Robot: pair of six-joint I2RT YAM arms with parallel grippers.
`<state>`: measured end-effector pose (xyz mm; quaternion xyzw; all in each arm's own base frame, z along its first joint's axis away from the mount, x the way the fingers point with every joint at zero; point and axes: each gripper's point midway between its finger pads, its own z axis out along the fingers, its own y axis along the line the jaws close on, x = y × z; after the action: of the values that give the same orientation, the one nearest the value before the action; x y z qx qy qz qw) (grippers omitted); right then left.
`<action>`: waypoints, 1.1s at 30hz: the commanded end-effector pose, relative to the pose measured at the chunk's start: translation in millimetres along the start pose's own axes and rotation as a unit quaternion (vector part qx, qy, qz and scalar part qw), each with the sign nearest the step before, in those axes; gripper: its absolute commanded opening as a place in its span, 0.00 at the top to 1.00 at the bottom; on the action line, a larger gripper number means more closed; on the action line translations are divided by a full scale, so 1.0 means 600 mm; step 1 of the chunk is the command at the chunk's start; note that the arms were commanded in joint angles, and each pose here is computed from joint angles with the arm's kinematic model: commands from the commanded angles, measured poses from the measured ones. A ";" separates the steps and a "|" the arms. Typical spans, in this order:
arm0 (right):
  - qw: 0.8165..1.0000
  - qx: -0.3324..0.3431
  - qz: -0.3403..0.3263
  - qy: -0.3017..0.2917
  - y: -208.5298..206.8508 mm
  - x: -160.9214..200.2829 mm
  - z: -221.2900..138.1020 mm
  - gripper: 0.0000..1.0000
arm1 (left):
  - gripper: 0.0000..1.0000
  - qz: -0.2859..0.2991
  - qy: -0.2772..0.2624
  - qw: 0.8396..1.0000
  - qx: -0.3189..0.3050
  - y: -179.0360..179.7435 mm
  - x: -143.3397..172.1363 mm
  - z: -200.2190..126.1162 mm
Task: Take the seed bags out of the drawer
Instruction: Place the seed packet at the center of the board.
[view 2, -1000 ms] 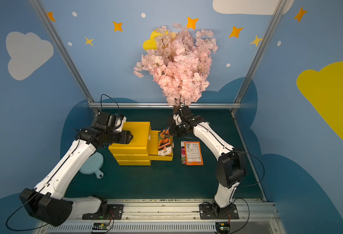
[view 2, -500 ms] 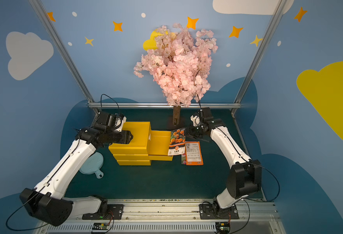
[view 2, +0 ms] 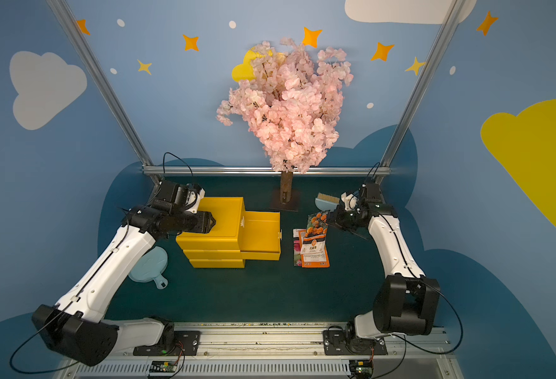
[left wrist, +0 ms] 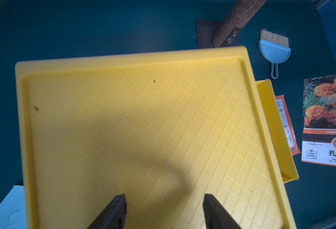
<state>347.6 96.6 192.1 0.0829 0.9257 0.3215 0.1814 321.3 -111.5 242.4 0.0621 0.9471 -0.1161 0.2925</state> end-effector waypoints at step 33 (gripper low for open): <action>0.967 0.233 -0.059 0.080 -0.157 0.004 0.113 0.63 | 0.34 -0.005 0.063 0.998 0.004 -0.002 0.033 0.023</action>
<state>364.3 66.8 73.5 0.0385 0.9894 0.1122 0.0834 325.4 -115.1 242.2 0.0642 0.9492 -0.1200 0.2837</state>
